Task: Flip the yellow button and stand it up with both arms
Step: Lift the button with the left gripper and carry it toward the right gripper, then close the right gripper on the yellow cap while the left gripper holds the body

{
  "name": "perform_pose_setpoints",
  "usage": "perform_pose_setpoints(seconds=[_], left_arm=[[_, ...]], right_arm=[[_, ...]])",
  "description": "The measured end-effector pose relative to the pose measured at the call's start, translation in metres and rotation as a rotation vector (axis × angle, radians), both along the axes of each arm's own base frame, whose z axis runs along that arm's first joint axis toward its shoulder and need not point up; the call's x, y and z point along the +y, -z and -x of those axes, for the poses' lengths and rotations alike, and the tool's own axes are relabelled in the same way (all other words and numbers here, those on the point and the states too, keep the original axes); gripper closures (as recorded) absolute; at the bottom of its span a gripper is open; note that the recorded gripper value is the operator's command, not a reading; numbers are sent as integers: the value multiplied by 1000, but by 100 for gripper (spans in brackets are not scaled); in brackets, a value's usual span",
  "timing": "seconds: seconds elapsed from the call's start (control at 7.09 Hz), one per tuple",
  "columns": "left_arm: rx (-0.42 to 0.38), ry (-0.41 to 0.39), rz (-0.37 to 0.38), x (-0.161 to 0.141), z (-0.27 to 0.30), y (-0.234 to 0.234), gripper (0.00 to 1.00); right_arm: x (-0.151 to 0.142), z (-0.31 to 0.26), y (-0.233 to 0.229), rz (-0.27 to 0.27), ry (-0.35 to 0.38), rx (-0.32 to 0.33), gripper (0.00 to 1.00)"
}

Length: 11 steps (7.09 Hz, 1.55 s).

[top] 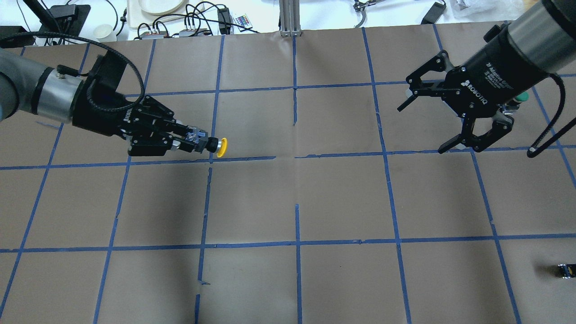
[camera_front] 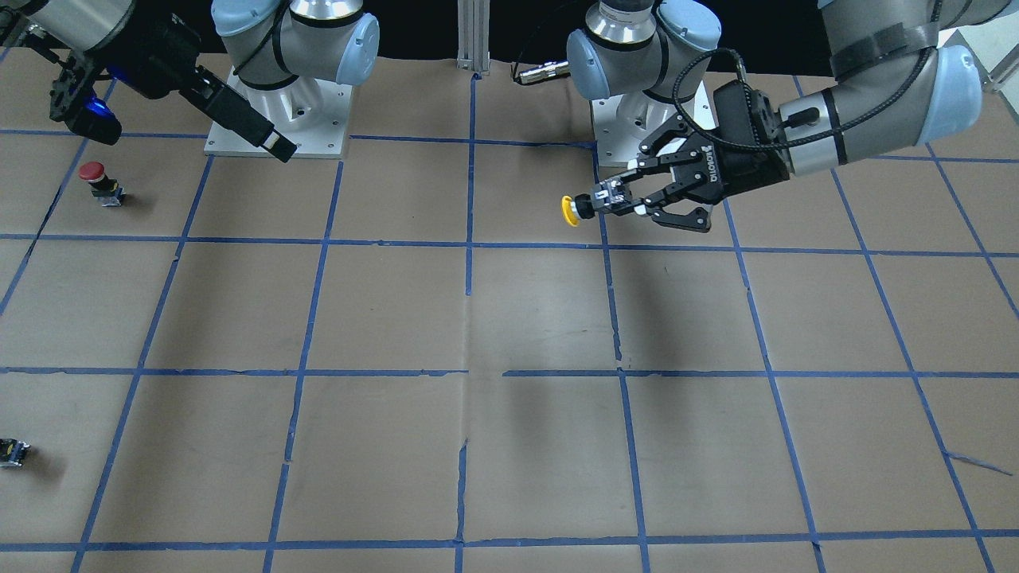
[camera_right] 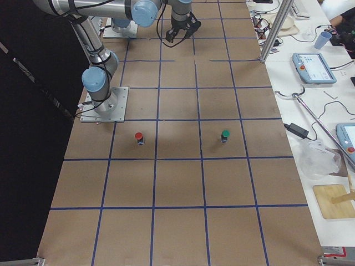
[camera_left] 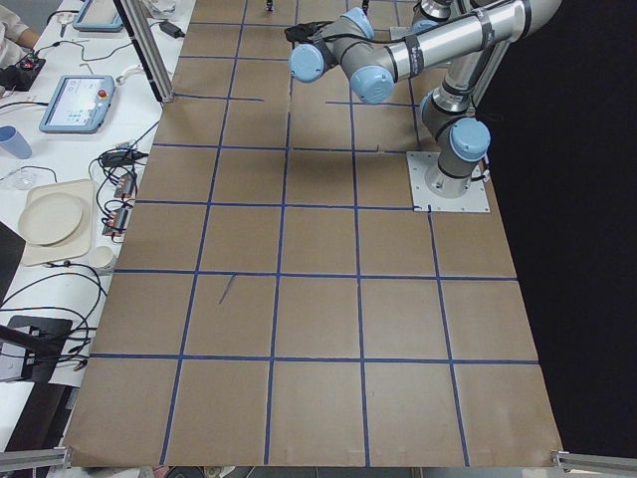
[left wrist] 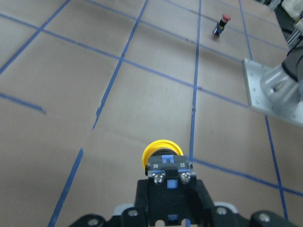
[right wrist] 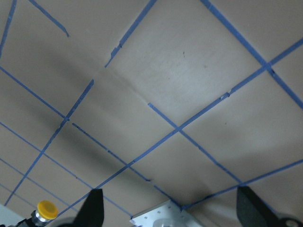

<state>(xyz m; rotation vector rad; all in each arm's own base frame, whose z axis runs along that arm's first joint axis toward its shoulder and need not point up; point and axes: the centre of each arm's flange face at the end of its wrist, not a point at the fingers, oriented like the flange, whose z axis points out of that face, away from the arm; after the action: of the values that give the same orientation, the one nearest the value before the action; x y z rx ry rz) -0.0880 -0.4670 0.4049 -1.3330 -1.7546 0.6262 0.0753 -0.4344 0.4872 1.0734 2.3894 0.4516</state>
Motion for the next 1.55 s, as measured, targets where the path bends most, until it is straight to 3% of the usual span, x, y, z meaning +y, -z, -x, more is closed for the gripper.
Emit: perform_pose_setpoints(seconds=[0.56, 0.85, 1.13, 1.55], left_arm=[[320, -2, 79, 7, 100, -35, 97], [446, 0, 163, 10, 130, -54, 97], [515, -9, 217, 9, 139, -63, 97], [544, -14, 236, 8, 142, -64, 97]], right_arm=[[4, -10, 0, -148, 196, -383, 0], [6, -18, 3, -221, 269, -515, 0], [6, -22, 9, -285, 340, -613, 0], [-5, -22, -8, -321, 445, -677, 0]])
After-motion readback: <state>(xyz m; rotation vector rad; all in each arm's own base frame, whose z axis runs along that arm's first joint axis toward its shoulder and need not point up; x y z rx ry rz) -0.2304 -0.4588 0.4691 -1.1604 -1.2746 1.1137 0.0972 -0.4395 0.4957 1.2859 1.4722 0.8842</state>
